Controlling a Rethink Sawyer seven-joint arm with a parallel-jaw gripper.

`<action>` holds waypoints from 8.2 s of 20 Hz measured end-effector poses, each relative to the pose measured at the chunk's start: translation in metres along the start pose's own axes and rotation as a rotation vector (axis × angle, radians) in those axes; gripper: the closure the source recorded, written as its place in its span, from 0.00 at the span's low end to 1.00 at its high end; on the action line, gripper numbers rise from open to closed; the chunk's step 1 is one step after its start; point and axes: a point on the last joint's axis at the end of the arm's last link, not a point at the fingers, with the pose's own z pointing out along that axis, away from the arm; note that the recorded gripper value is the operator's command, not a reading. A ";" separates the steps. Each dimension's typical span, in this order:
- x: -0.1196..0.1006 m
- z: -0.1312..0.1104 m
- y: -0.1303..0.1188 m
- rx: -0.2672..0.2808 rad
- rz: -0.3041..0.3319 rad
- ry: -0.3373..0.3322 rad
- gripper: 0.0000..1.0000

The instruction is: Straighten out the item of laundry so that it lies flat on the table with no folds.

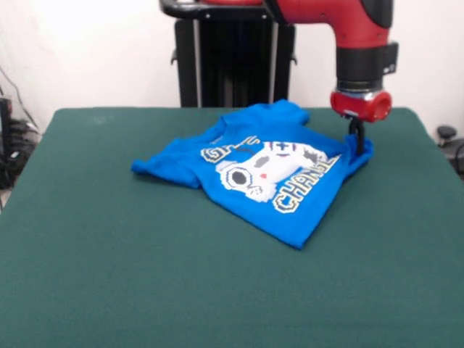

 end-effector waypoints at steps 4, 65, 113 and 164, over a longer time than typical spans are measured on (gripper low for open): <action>0.006 0.006 -0.005 0.011 0.024 0.039 1.00; -0.141 -0.065 -0.019 0.010 0.090 -0.165 0.00; -0.308 -0.048 -0.106 0.029 0.021 -0.151 0.00; -0.260 -0.014 -0.073 -0.173 -0.186 -0.422 1.00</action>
